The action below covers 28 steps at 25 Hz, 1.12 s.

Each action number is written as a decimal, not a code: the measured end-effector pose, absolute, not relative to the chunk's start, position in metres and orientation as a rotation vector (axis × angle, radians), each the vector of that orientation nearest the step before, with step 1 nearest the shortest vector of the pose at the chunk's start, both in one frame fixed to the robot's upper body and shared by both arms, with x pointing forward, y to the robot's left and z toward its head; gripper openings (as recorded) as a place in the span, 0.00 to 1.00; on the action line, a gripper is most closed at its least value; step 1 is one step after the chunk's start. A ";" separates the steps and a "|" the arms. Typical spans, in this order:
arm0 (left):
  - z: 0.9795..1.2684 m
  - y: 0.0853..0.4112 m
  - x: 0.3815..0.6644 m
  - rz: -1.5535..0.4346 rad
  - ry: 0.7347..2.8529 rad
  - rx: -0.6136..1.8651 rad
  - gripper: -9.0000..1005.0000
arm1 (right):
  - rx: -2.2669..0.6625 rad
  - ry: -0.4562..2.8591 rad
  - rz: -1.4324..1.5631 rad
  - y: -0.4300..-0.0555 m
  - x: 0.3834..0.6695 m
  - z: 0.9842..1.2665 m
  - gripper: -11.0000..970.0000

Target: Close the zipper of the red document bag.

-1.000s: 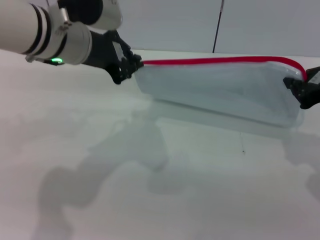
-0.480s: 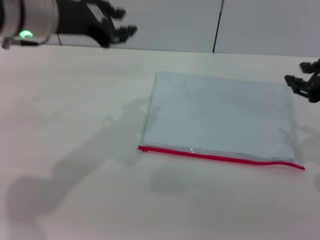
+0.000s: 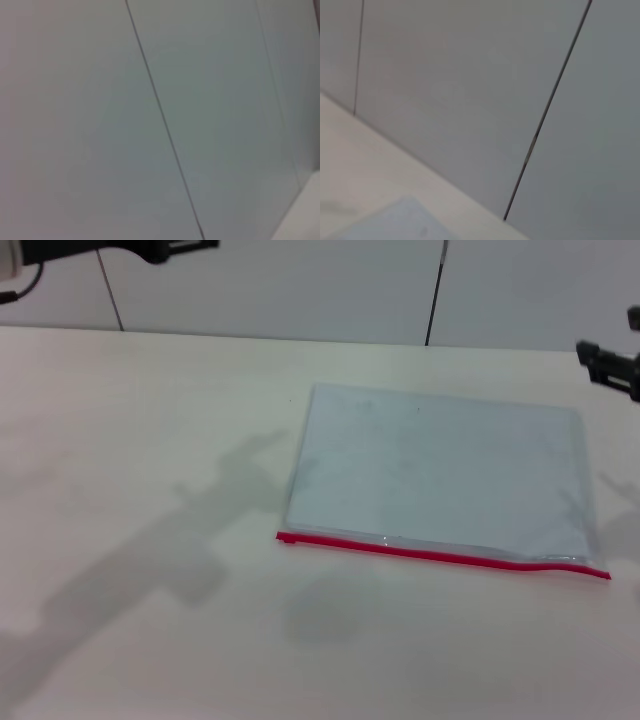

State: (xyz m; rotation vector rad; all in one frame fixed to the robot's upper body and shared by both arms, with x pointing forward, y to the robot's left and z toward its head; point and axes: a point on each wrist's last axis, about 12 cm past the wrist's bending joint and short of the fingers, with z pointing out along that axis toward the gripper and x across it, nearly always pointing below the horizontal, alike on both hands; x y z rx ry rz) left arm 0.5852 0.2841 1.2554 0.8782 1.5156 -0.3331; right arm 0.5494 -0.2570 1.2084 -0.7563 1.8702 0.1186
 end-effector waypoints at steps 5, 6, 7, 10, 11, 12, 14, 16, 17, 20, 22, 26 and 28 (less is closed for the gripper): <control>1.256 0.300 0.578 -0.357 1.387 0.702 0.71 | -0.599 1.741 0.124 -0.250 0.549 1.208 0.66; 1.253 0.302 0.577 -0.360 1.370 0.664 0.70 | -0.558 1.719 0.128 -0.248 0.550 1.206 0.66; 1.250 0.303 0.578 -0.359 1.363 0.639 0.70 | -0.513 1.701 0.130 -0.249 0.552 1.204 0.66; 1.235 0.301 0.581 -0.361 1.359 0.553 0.70 | -0.387 1.700 0.144 -0.255 0.560 1.189 0.66; 1.229 0.299 0.583 -0.359 1.362 0.526 0.70 | -0.344 1.701 0.151 -0.257 0.564 1.185 0.66; 1.224 0.297 0.584 -0.353 1.362 0.518 0.70 | -0.297 1.702 0.151 -0.260 0.567 1.179 0.66; 1.208 0.293 0.585 -0.347 1.362 0.502 0.70 | -0.225 1.700 0.131 -0.261 0.573 1.165 0.66; 1.194 0.294 0.585 -0.357 1.354 0.463 0.70 | -0.188 1.685 0.095 -0.257 0.576 1.154 0.66; 1.184 0.295 0.586 -0.364 1.353 0.420 0.70 | -0.178 1.676 0.077 -0.254 0.577 1.149 0.66; 1.173 0.296 0.585 -0.369 1.334 0.356 0.69 | -0.146 1.662 0.053 -0.249 0.579 1.139 0.66; 1.169 0.294 0.583 -0.360 1.323 0.346 0.69 | -0.104 1.665 0.055 -0.253 0.580 1.134 0.65; 1.161 0.292 0.582 -0.356 1.331 0.328 0.69 | -0.063 1.682 0.064 -0.256 0.582 1.127 0.65; 1.160 0.292 0.582 -0.357 1.338 0.319 0.68 | -0.058 1.683 0.068 -0.256 0.583 1.126 0.65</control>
